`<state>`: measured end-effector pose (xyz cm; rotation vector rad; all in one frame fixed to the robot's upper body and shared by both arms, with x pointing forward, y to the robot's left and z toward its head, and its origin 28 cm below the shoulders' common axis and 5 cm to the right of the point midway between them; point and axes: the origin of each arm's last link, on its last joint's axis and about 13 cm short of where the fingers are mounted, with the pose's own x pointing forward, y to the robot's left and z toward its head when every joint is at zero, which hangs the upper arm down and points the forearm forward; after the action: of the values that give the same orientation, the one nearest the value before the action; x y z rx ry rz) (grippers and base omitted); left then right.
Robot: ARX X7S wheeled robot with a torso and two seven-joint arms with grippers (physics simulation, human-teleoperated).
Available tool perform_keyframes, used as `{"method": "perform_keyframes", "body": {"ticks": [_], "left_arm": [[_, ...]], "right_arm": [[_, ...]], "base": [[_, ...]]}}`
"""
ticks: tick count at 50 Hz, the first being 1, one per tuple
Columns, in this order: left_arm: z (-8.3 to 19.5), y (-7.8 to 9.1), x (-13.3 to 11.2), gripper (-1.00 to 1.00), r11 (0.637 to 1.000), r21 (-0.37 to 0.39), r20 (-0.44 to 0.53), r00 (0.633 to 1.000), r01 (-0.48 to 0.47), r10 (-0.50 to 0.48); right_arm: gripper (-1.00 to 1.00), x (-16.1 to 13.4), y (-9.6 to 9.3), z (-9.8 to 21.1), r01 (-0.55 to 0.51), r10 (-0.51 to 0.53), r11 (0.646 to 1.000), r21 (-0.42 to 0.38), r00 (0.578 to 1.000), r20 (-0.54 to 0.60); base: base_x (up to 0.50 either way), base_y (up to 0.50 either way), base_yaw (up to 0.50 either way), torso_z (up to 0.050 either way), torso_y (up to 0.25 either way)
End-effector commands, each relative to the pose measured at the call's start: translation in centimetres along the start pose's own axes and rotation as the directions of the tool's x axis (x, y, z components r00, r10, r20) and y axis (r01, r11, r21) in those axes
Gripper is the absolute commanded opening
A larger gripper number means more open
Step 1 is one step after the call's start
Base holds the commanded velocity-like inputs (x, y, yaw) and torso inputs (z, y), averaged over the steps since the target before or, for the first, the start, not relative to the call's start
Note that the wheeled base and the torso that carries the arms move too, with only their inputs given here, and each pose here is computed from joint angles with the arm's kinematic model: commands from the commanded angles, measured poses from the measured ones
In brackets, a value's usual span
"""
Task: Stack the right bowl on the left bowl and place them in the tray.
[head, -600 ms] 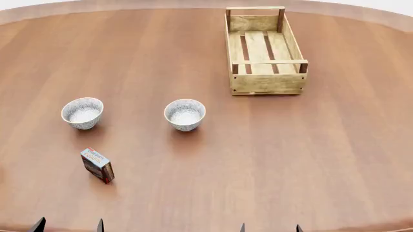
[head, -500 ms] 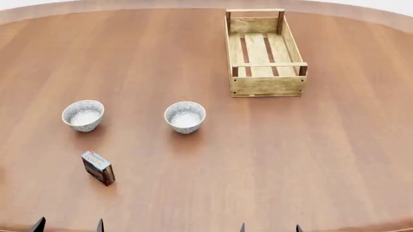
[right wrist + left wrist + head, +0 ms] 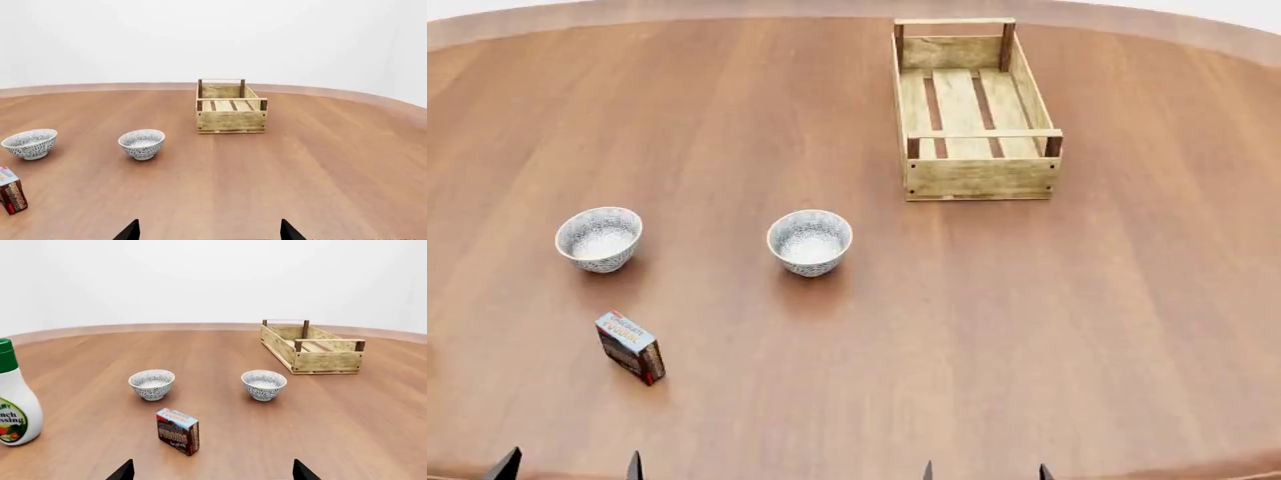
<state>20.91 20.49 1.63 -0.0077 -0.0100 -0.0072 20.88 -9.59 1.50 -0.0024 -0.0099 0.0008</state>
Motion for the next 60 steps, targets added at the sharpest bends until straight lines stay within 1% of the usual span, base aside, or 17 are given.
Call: {"method": "perform_keyframes", "body": {"ticks": [1, 13, 14, 24, 26, 27, 28, 31, 34, 35, 36, 38, 42, 43, 46, 51, 60], "left_arm": [[0.0, 0.0, -0.1, 1.0, 1.0, 0.002, 0.006, 1.0, 0.007, -0.007], [0.1, 0.0, -0.2, 1.0, 1.0, -0.001, 0.017, 1.0, 0.009, -0.009], [0.1, 0.0, -0.2, 1.0, 1.0, -0.003, 0.015, 1.0, 0.008, -0.008], [0.2, 0.0, -0.2, 1.0, 1.0, 0.017, 0.0, 1.0, -0.008, 0.008], [0.5, 0.1, 0.0, 1.0, 1.0, 0.008, -0.013, 1.0, -0.027, 0.027], [0.7, 0.1, 0.1, 1.0, 0.999, 0.012, -0.021, 0.999, -0.036, 0.037], [1.4, 0.1, 0.2, 1.0, 0.999, 0.005, -0.043, 0.998, -0.048, 0.048], [2.8, 0.1, 0.4, 1.0, 0.999, 0.029, -0.038, 0.998, -0.046, 0.047], [5.3, 0.4, 1.1, 1.0, 0.998, 0.014, -0.052, 0.997, -0.055, 0.055], [5.3, 0.4, 1.1, 1.0, 0.998, 0.014, -0.052, 0.997, -0.055, 0.055], [6.7, 0.5, 1.5, 1.0, 0.999, 0.006, -0.035, 0.998, -0.049, 0.049], [8.1, 0.6, 1.9, 1.0, 0.998, 0.025, 0.012, 0.998, -0.06, 0.059], [10.8, 0.6, 2.8, 1.0, 0.999, 0.029, 0.024, 0.999, -0.045, 0.044], [11.2, 0.6, 2.9, 1.0, 0.997, 0.051, 0.032, 0.998, -0.051, 0.05], [13.5, 0.7, 3.3, 1.0, 0.996, 0.064, 0.083, 0.995, -0.06, 0.055], [14.8, 0.7, 3.2, 1.0, 0.996, 0.075, 0.097, 0.994, -0.052, 0.044], [16.2, 0.7, 3.2, 1.0, 0.995, 0.078, 0.134, 0.99, -0.064, 0.053]], "right_arm": [[1.0, -0.2, 0.1, 0.1, -0.001, 0.001, 1.0, -0.015, 1.0, 0.016], [1.0, -0.3, 0.2, 0.2, 0.003, -0.003, 1.0, -0.01, 1.0, 0.022], [1.0, -0.3, 0.2, 0.2, -0.004, 0.004, 1.0, 0.017, 1.0, 0.019], [1.0, -0.4, 0.2, 0.3, 0.007, -0.007, 1.0, -0.012, 1.0, 0.022], [1.0, -0.3, 0.1, 0.9, -0.005, 0.005, 1.0, 0.025, 1.0, -0.008], [1.0, -0.3, 0.1, 1.0, -0.002, 0.002, 1.0, 0.021, 1.0, -0.005], [1.0, 0.1, 0.0, 2.1, 0.014, -0.014, 1.0, 0.021, 1.0, -0.011], [1.0, 0.5, 0.0, 3.6, 0.019, -0.019, 1.0, 0.006, 1.0, -0.01], [1.0, 0.9, 0.0, 6.0, 0.007, -0.007, 1.0, -0.026, 1.0, -0.015], [1.0, 1.0, -0.1, 6.7, -0.001, 0.001, 1.0, -0.028, 1.0, -0.004], [1.0, 1.1, -0.1, 7.3, -0.005, 0.005, 1.0, -0.023, 1.0, -0.006], [1.0, 1.2, -0.2, 8.6, -0.004, 0.005, 1.0, -0.022, 1.0, 0.011], [1.0, 1.6, -0.3, 11.3, -0.004, 0.005, 1.0, -0.025, 0.999, 0.047], [1.0, 1.6, -0.3, 11.7, -0.005, 0.006, 1.0, -0.026, 0.999, 0.054], [1.0, 2.1, -0.5, 14.1, 0.007, -0.006, 1.0, -0.012, 0.997, 0.076], [1.0, 2.1, -0.5, 15.4, 0.015, -0.009, 0.999, -0.047, 0.993, 0.115], [1.0, 2.3, -0.6, 17.0, 0.044, -0.035, 0.998, -0.052, 0.986, 0.165]], "base": [[0.0, 0.0, 0.0, 0.0, 0.0], [0.0, 0.5, 0.0, 0.0, 0.0], [0.0, 0.0, 0.0, 0.0, 0.0], [0.0, 0.0, 0.0, 0.0, 0.0], [0.0, 0.0, 0.0, 0.0, 0.0], [0.0, 0.0, 0.0, 0.0, 0.0], [0.0, 0.0, 0.0, 0.0, 0.0], [0.0, 0.0, 0.0, 0.0, 0.0], [0.0, 0.0, 0.0, 0.0, 0.0], [0.0, 0.0, 0.0, 0.0, 0.0], [0.0, 0.0, 0.0, 0.0, 0.0], [0.0, 0.0, 0.0, 0.0, 0.0], [0.0, 0.0, 0.0, 0.0, 0.0], [0.0, 0.0, 0.0, 0.0, 0.0], [0.0, 0.0, 0.0, 0.0, 0.0], [0.0, 0.0, 0.0, 0.0, 0.0], [0.0, 0.0, 0.0, 0.0, 0.0]]}}
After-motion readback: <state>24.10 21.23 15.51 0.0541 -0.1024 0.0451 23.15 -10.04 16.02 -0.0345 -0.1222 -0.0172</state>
